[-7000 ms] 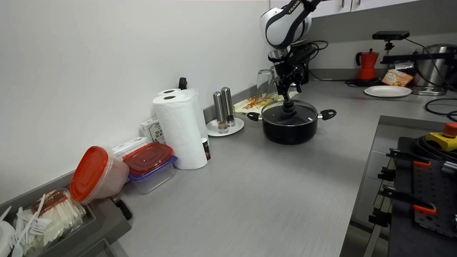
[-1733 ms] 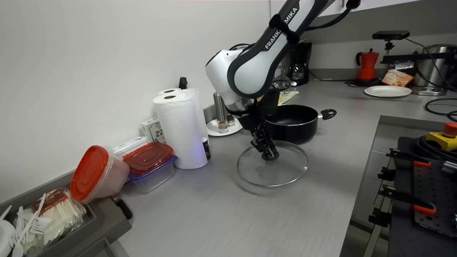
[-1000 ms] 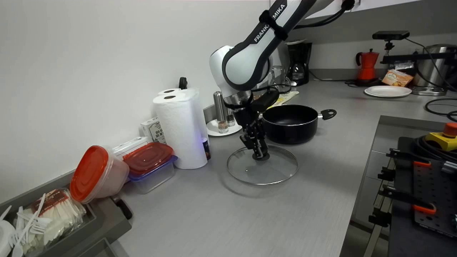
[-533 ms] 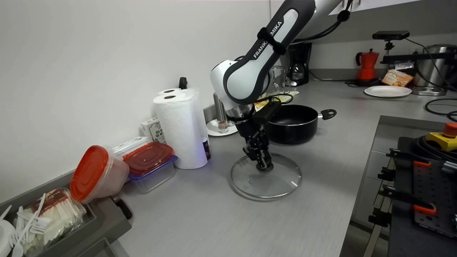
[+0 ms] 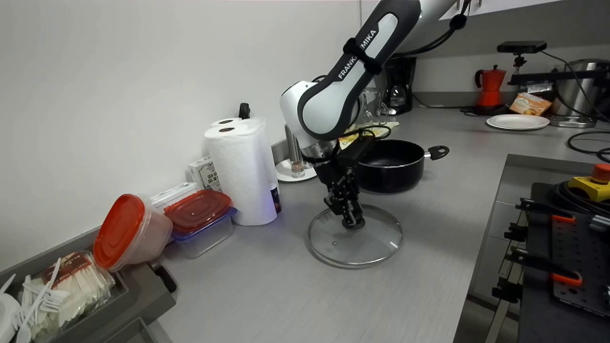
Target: Pick lid from the pot and put it on the table
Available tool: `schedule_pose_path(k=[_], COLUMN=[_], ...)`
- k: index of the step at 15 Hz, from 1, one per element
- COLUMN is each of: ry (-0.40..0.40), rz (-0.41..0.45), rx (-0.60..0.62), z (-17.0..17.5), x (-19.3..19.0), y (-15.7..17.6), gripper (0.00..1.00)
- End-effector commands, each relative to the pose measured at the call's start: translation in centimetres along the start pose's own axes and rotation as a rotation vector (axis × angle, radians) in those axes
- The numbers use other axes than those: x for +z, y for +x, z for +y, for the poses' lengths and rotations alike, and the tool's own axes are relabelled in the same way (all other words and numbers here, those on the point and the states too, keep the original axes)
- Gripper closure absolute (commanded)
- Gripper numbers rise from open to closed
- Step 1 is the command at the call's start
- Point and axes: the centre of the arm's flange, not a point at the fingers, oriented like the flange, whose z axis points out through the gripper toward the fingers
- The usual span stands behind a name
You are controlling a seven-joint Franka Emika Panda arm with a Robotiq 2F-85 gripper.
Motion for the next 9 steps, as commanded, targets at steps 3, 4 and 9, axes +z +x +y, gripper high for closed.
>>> schedule_pose_path(k=[3,4,9], ry=[-0.001,-0.001,0.000], rz=[-0.006,-0.007,-0.005], rx=[0.002,0.005,0.009], z=[0.34,0.66,1.19], x=[0.12,0.05,-0.25], y=[-0.05,-0.07,-0.15], gripper=[0.37,0.30,0.20])
